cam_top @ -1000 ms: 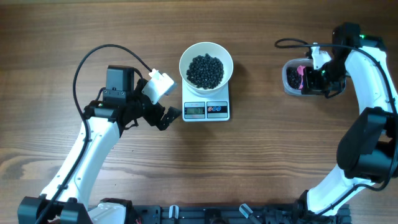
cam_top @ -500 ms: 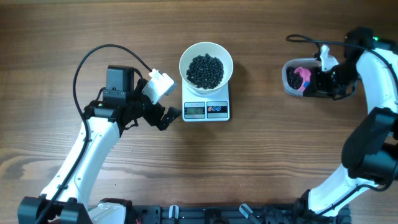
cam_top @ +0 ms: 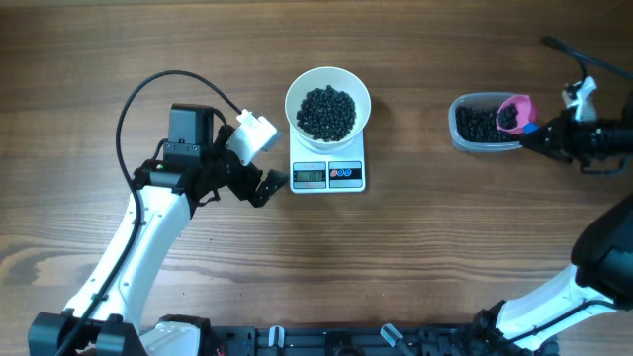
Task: Scoop item into bowl and weigh 150g on scale
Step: 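Dig the pink scoop into the beans and lift it out, then carry the filled scoop over the white bowl and tip beans in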
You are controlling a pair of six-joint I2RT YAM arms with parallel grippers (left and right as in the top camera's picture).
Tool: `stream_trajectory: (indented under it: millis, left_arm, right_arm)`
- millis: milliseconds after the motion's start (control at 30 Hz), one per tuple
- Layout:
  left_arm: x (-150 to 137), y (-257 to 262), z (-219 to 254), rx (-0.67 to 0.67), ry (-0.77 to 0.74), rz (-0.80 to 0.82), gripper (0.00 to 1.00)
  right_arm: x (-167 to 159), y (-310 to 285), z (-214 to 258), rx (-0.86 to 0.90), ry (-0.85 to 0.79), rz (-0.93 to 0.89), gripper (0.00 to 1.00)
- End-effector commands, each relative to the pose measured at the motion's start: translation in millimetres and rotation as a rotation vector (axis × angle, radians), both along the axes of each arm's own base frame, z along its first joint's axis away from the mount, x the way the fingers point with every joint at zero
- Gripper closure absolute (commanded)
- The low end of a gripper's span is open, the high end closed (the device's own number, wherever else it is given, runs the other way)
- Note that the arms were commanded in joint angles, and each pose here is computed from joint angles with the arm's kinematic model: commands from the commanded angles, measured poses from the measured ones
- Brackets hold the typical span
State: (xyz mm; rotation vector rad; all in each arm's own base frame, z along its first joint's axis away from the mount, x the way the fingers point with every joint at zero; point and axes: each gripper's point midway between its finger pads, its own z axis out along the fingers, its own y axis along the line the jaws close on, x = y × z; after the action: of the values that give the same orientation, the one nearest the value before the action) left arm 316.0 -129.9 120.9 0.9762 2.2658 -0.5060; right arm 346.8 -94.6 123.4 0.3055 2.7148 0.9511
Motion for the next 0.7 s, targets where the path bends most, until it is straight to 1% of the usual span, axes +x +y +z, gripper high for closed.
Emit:
stream_trajectory:
  millis: [0, 267, 367, 567, 667]
  left_arm:
    - [-2, 0, -1, -0.008, 0.002, -0.006, 0.00]
    - [-2, 0, -1, -0.008, 0.003, -0.006, 0.00]
    - [-2, 0, -1, -0.008, 0.003, -0.006, 0.00]
    - [-2, 0, -1, -0.008, 0.003, -0.006, 0.00]
    - [-2, 0, -1, -0.007, 0.002, -0.006, 0.00]
  right_arm:
    - [8, 12, 10, 0.113, -0.100, 0.033, 0.96]
    - [19, 27, 30, 0.230, -0.195, 0.033, 0.96]
    - [25, 42, 37, 0.267, -0.224, 0.062, 0.96]
    - [47, 101, 36, 0.274, -0.210, 0.167, 0.96]
    - [58, 142, 38, 0.288, -0.219, 0.237, 0.96]
